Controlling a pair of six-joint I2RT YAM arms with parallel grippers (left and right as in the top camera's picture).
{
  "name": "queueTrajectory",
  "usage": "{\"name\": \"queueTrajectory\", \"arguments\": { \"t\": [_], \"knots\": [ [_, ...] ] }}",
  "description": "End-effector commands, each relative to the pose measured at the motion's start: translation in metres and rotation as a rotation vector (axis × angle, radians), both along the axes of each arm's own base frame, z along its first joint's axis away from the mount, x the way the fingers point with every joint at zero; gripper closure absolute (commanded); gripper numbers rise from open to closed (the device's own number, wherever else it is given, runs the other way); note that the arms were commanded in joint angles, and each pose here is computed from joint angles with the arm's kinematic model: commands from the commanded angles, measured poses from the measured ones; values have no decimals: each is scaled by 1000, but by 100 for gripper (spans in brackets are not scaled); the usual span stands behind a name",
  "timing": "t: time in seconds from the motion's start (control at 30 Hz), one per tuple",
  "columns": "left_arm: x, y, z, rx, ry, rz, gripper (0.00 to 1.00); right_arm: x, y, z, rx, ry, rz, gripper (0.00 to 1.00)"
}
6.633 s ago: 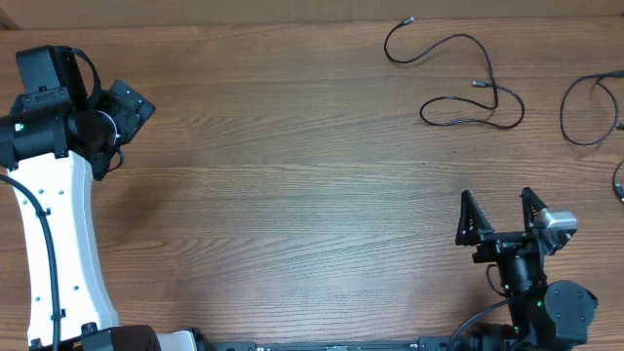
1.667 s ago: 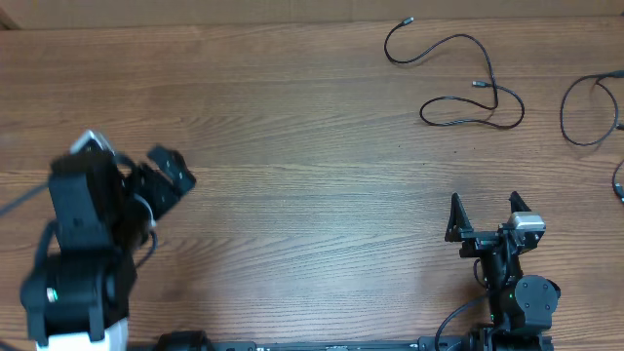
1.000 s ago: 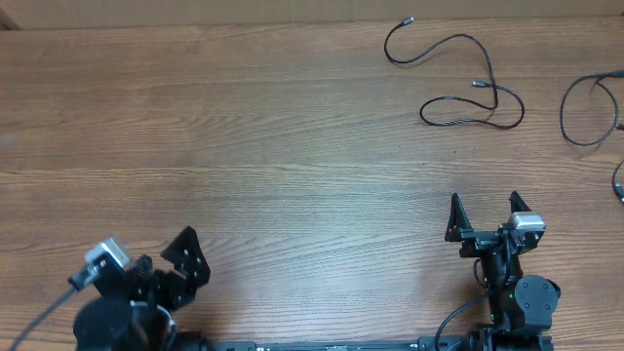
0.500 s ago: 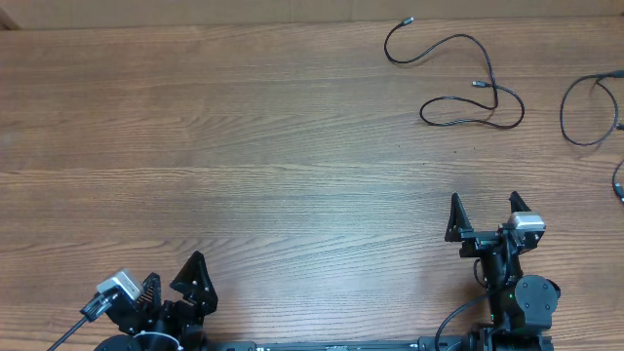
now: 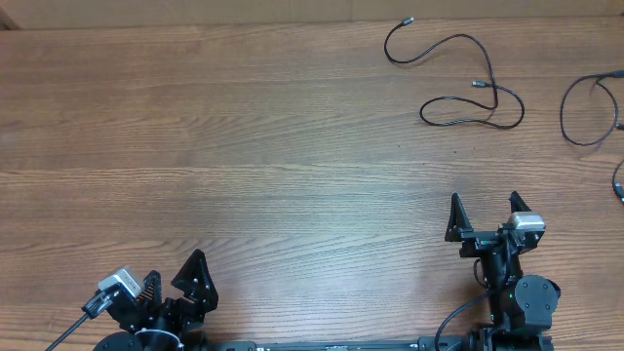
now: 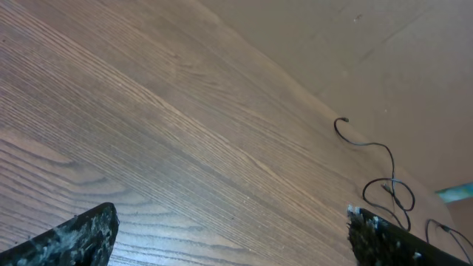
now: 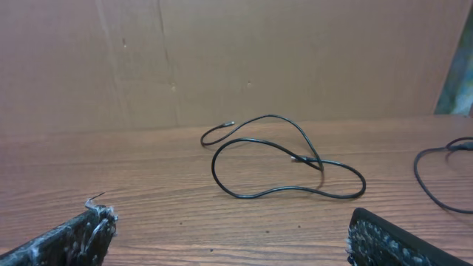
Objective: Untangle cables
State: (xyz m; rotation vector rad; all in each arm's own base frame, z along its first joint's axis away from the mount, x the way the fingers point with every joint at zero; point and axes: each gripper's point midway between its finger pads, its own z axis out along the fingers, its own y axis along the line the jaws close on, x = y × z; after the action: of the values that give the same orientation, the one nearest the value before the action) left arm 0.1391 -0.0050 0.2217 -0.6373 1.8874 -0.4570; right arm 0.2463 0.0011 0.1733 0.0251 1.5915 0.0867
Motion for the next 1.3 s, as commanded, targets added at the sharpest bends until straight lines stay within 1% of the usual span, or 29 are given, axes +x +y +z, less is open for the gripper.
{"name": "queueTrajectory", "arguments": {
  "t": [0.0,0.53,0.73,0.8,1.03,1.27],
  "knots": [
    [0,-1,0,23,-10,-18,1,0,0,-2,-8,-5,-2,0],
    [0,-3,0,13,-12,-23,1,0,0,-2,-8,-5,-2,0],
    [5,-2,11,52,-63,-31,1,0,0,-2,-8,-5,-2,0],
    [10,-1,16,92,-96,-45,1,0,0,-2,-8,-5,-2,0],
    [49,-10,18,228,-239,-135,0,0,0,-2,-8,-5,-2,0],
    [72,-10,7,269,-310,-140,0,0,0,-2,-8,-5,-2,0]
  ]
}}
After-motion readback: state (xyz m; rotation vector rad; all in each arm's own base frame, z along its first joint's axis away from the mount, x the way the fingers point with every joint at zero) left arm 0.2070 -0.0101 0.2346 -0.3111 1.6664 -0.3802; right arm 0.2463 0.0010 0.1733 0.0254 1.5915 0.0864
